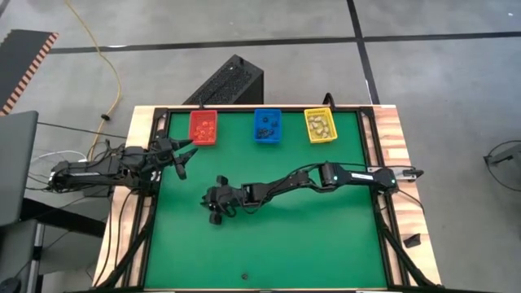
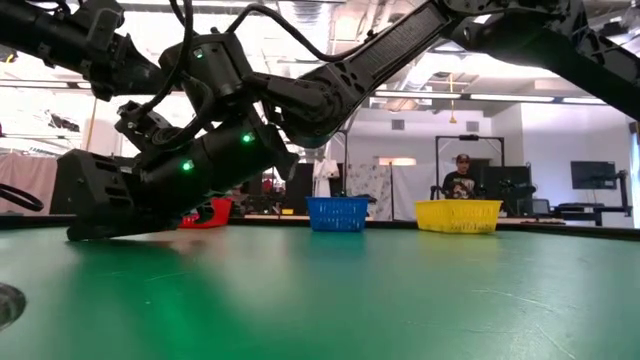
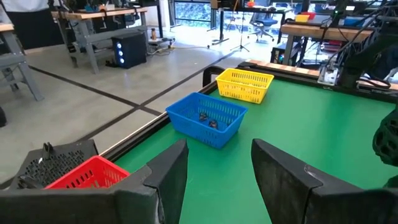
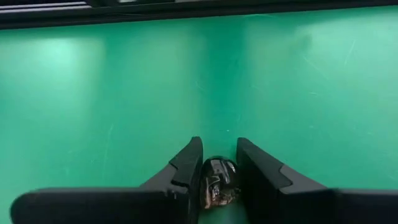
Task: Sort Halloween decoration
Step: Put the black skull toy into the blue bin
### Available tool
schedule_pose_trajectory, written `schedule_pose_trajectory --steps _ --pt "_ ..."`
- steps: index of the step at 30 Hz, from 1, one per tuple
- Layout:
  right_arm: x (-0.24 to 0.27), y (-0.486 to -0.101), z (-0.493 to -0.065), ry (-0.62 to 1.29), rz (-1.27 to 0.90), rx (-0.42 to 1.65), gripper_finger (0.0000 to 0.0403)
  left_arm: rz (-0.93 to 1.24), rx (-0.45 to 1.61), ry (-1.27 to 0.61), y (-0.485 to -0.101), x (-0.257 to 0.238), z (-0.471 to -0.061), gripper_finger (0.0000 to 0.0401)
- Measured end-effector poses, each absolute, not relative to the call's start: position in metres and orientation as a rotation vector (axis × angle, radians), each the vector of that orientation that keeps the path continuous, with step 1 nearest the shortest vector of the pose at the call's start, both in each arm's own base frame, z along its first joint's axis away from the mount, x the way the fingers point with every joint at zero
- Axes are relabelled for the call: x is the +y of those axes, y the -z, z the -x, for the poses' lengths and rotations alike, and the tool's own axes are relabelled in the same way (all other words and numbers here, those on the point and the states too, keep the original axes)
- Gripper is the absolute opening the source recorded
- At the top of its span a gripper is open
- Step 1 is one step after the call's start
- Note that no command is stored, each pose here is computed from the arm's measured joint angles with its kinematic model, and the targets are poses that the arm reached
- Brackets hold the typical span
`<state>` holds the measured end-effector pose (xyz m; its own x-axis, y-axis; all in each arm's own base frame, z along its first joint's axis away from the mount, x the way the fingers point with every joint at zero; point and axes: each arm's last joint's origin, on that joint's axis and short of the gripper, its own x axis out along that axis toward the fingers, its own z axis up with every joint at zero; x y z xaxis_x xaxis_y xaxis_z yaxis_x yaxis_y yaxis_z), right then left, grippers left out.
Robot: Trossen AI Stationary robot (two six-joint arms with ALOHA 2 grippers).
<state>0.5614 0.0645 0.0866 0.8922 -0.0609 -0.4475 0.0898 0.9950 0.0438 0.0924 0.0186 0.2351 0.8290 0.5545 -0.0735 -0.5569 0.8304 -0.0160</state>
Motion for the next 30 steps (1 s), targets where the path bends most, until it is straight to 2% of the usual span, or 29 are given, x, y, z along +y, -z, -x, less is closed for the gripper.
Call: schedule_pose_trajectory --steps 8,12,15,22,30 --pt "0.067 -0.095 -0.562 0.097 -0.098 0.428 0.0112 0.032 0.084 -0.59 -0.233 0.019 -0.092 0.0169" --pt "0.066 -0.116 -0.556 0.094 -0.034 0.486 0.0112 0.032 0.08 -0.6 -0.234 0.019 -0.092 0.0169" --pt "0.06 -0.139 -0.549 0.104 0.058 0.555 0.0112 0.032 0.082 -0.602 -0.234 0.019 -0.092 0.0169" --pt "0.026 -0.217 -0.528 0.153 0.188 0.586 0.0112 0.034 0.073 -0.602 -0.234 0.019 -0.09 0.0169" --pt "-0.026 -0.26 -0.494 0.232 0.232 0.747 0.0112 0.044 0.081 -0.603 -0.232 0.019 -0.086 0.0169"
